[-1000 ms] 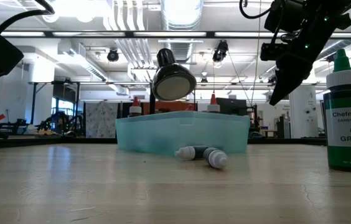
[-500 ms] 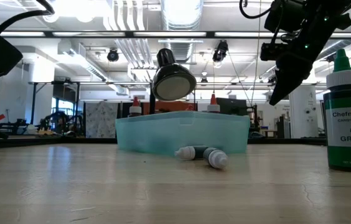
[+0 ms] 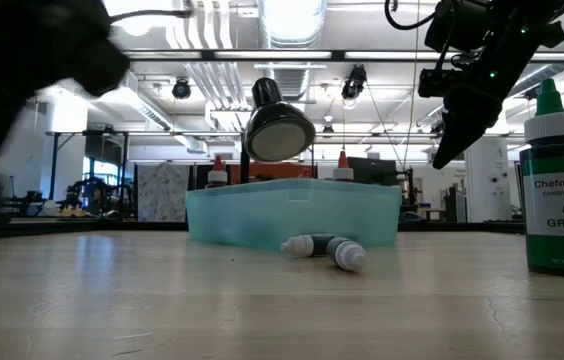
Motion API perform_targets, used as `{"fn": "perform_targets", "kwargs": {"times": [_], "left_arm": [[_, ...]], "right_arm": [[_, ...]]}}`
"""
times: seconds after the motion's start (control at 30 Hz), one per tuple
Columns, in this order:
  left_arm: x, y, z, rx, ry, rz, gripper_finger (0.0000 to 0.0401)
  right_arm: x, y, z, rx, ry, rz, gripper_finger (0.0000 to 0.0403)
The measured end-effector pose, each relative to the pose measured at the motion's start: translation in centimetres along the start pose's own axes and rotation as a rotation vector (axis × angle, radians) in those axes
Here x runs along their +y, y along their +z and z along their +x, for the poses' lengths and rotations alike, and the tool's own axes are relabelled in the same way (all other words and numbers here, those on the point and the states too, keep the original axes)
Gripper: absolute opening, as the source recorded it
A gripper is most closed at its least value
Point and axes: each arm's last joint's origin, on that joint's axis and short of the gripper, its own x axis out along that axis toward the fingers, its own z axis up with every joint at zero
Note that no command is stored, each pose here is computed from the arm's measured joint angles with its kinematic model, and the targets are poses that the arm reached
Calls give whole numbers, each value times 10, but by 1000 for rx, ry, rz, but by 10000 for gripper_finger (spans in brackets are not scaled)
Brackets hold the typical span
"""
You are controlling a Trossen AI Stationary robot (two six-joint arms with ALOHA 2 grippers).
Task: Pick & Place food coloring
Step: Put the small black food coloring bottle into the green bin
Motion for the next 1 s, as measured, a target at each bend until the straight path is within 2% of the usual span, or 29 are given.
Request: {"fn": "perform_targets", "kwargs": {"times": [0.23, 0.47, 0.57, 0.7, 0.8, 1.0], "left_arm": [[-3, 71, -58, -130, 28, 134, 24], [-9, 155, -86, -251, 56, 263, 24], [-18, 187, -86, -261, 81, 339, 24], [-29, 214, -74, -175, 169, 443, 23], [-34, 226, -62, -112, 228, 500, 23], [-44, 242, -47, -93, 253, 587, 23]], "right_arm": [[0, -1, 0, 9, -1, -2, 38], [0, -1, 0, 11, -2, -2, 38], [0, -3, 1, 18, -3, 2, 38], [0, -7, 3, 36, -6, 22, 38], [-1, -10, 5, 55, -9, 39, 38], [-1, -14, 7, 73, -13, 45, 38]]}}
